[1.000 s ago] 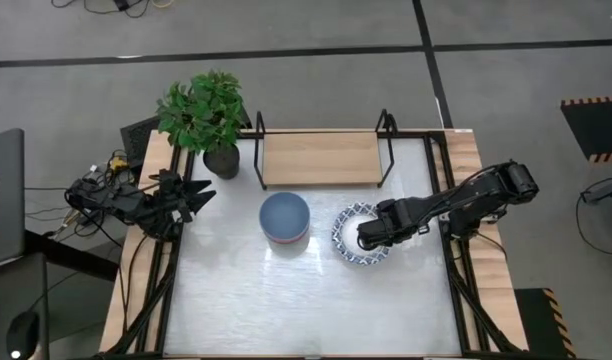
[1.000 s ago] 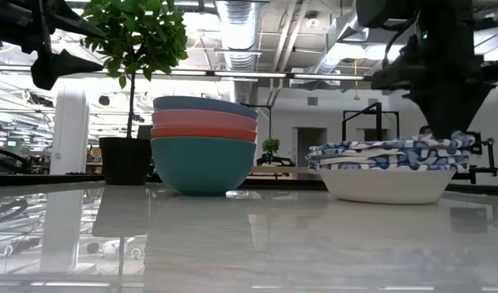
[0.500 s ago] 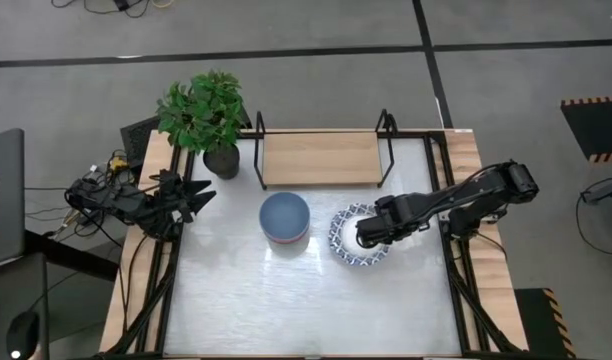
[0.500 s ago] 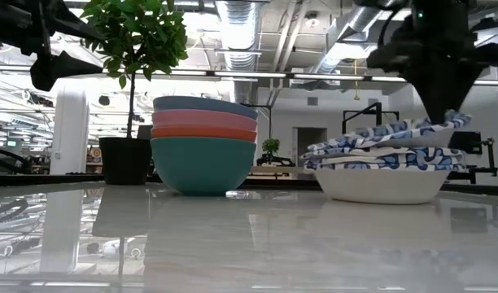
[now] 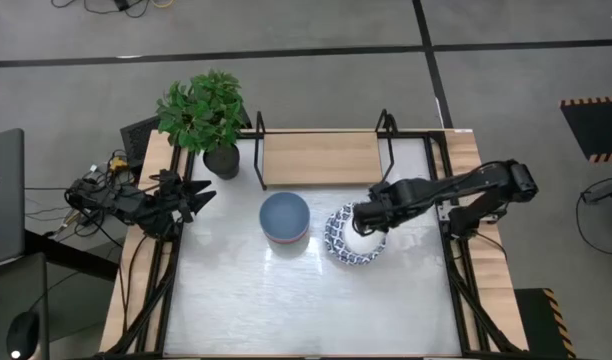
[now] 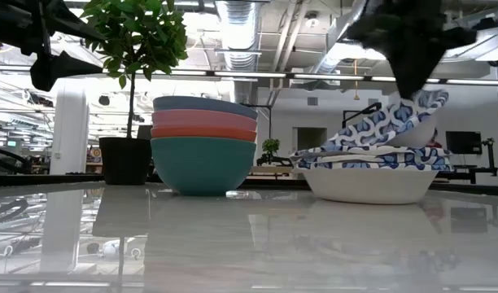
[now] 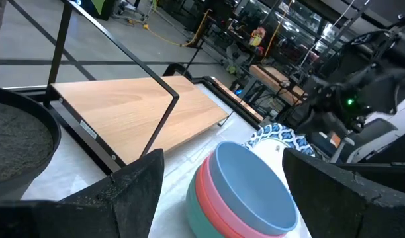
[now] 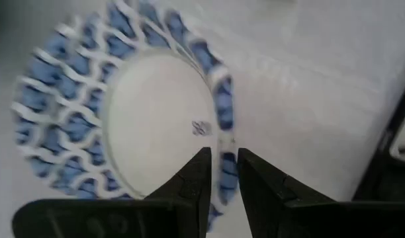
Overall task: Place and stack bowls onto a shelf
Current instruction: Put the blue patterned bowl on the shelf
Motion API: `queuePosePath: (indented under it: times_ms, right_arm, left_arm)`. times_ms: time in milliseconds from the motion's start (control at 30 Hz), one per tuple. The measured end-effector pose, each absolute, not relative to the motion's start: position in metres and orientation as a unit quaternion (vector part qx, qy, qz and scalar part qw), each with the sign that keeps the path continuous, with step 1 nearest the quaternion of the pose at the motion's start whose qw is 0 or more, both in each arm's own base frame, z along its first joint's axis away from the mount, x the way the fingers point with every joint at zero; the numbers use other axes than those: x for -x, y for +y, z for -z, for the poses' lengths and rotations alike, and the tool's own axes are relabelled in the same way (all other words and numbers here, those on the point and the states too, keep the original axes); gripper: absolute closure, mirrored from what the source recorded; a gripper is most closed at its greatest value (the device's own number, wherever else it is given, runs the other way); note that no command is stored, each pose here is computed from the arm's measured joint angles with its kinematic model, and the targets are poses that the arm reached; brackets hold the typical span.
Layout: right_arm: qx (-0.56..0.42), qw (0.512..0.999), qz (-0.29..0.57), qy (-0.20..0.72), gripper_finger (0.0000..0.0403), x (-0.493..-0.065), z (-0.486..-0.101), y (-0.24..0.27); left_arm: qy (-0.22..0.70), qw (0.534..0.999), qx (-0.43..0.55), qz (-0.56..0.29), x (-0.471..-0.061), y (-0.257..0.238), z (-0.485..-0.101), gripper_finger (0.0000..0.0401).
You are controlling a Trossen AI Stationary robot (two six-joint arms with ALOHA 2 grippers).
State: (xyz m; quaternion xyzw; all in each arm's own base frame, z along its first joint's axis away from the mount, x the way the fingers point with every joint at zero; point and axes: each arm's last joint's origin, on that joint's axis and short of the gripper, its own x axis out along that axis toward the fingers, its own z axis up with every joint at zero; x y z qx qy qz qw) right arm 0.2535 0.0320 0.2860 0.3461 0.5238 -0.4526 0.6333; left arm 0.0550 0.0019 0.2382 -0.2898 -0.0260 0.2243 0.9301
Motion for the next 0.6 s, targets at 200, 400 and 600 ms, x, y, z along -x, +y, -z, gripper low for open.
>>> queuePosePath:
  times_ms: [200, 400, 600]
  right_arm:
    - [-0.338, 0.659, 0.436, 0.511, 0.0342, -0.26, -0.304, 0.014]
    - [-0.317, 0.653, 0.437, 0.531, 0.0382, -0.257, -0.3, 0.008]
    - [-0.333, 0.608, 0.474, 0.544, 0.028, -0.247, -0.274, 0.023]
  left_arm:
    - [-0.026, 0.93, 0.288, -0.225, -0.055, 0.002, -0.238, 0.0108]
    - [-0.025, 0.931, 0.287, -0.225, -0.055, 0.002, -0.238, 0.0108]
    - [-0.021, 0.932, 0.285, -0.222, -0.055, 0.002, -0.237, 0.0108]
